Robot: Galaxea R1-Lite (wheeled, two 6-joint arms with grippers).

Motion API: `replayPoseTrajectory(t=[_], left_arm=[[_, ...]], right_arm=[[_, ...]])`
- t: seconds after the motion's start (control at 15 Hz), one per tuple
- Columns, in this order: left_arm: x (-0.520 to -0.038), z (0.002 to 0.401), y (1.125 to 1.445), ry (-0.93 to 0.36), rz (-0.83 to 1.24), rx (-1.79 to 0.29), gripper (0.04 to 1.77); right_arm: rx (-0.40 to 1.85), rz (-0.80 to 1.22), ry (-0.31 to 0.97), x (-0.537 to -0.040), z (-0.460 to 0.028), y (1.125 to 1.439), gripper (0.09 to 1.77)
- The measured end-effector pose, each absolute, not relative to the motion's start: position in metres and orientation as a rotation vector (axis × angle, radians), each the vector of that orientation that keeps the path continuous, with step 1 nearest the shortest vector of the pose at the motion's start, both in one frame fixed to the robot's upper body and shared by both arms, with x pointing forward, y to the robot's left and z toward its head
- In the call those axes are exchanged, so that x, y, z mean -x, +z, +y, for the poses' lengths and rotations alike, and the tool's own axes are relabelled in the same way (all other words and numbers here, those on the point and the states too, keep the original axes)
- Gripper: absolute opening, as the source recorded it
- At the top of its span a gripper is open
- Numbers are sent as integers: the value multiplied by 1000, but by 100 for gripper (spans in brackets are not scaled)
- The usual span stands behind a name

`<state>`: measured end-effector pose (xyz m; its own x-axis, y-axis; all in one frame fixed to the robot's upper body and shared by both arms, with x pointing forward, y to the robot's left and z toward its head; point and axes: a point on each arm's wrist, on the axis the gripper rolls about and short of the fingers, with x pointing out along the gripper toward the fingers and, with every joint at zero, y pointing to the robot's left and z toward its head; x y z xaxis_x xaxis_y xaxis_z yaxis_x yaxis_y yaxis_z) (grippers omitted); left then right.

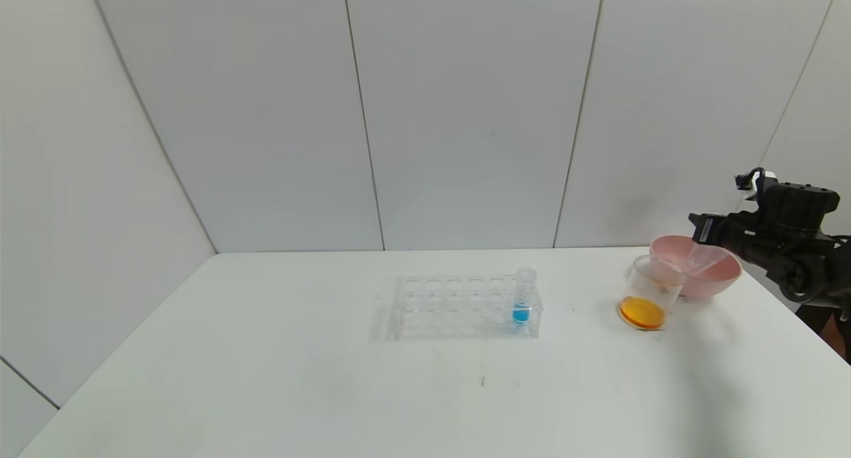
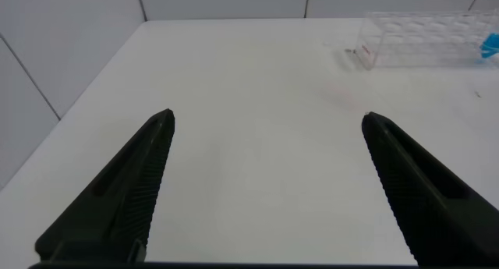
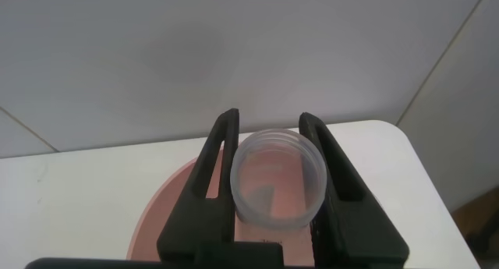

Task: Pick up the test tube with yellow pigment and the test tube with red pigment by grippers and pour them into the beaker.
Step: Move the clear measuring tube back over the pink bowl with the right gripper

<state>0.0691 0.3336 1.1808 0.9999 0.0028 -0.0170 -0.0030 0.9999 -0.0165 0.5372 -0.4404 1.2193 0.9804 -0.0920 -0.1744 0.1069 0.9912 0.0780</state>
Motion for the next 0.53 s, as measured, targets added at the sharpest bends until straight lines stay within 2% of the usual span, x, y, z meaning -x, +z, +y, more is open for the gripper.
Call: replayPoseTrajectory(t=[0.27,0.33,0.53], left_arm=[[-69,334,1181,3,17,17,172],[-69,334,1181,3,17,17,172],[-69,334,1181,3,17,17,172]], right_arm=[[-89,182,-94,-538,-439,1216,59],[-88,180,-94,-538,-438,1216,65],[-81,176,-90,-539,-437,1217,99]])
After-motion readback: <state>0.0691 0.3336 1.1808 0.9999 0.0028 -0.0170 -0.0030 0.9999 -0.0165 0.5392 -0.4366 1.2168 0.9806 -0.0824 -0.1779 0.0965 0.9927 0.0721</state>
